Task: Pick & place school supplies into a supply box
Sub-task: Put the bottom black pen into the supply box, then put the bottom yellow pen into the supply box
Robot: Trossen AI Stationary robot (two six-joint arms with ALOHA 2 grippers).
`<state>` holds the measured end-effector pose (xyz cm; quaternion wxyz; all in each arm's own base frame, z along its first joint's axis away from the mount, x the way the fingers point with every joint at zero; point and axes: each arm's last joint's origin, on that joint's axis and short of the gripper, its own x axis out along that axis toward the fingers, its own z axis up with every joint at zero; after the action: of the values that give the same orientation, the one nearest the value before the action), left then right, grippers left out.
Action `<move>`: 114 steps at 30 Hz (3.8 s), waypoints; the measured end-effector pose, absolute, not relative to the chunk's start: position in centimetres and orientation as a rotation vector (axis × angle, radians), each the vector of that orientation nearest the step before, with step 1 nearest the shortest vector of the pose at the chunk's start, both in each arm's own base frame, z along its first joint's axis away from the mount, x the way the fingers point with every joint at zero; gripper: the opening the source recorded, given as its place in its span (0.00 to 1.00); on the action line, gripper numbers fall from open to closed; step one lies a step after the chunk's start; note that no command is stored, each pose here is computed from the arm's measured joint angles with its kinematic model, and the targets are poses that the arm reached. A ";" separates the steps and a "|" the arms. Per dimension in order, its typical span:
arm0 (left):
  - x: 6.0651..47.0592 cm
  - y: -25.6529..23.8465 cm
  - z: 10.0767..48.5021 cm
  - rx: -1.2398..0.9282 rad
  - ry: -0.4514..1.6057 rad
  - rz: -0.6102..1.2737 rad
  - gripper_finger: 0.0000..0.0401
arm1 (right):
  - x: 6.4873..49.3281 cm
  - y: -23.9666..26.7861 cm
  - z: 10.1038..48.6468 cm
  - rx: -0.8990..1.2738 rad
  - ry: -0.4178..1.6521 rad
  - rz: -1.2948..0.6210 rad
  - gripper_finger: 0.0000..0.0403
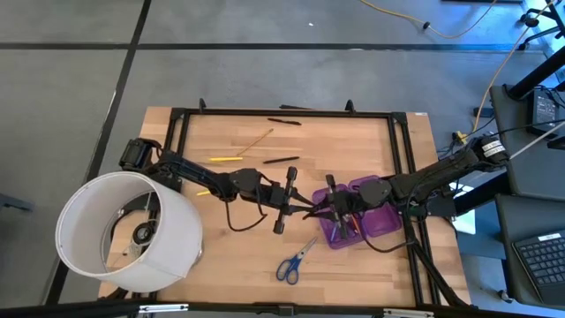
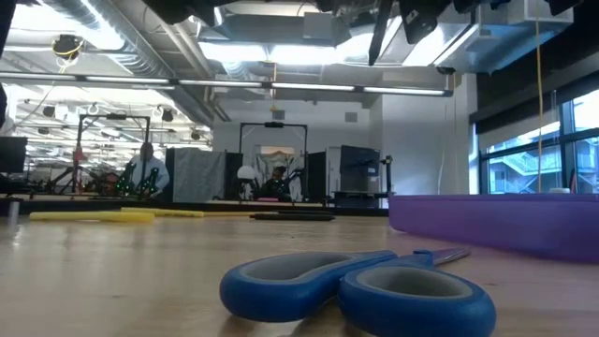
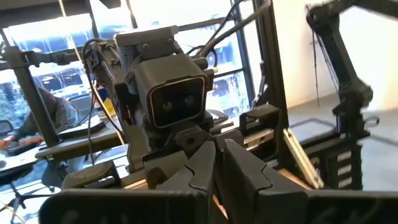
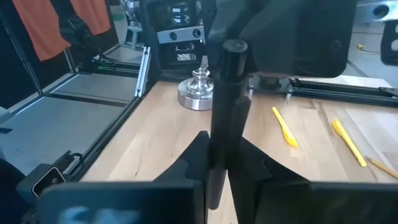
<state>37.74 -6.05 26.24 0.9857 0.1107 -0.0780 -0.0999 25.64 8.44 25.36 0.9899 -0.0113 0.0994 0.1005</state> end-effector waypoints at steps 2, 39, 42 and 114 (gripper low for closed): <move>37.8 -6.1 26.1 0.252 -0.138 -0.201 0.09 | 25.6 8.4 25.2 -0.002 0.214 0.199 0.10; 34.8 -1.7 17.5 -0.013 0.868 0.148 0.24 | 22.6 3.5 18.1 0.740 1.060 -0.349 0.12; 34.8 -1.7 17.5 -0.013 0.868 0.148 0.23 | 22.9 3.5 17.3 0.733 1.096 -0.362 0.10; 28.9 -0.9 15.4 0.079 1.458 0.443 0.21 | 23.5 4.2 15.3 0.805 1.254 -0.268 0.28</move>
<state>28.94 -0.85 15.39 0.7229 0.0358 0.6602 0.2007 23.45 4.17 15.28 0.7269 0.3651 0.5687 -0.1218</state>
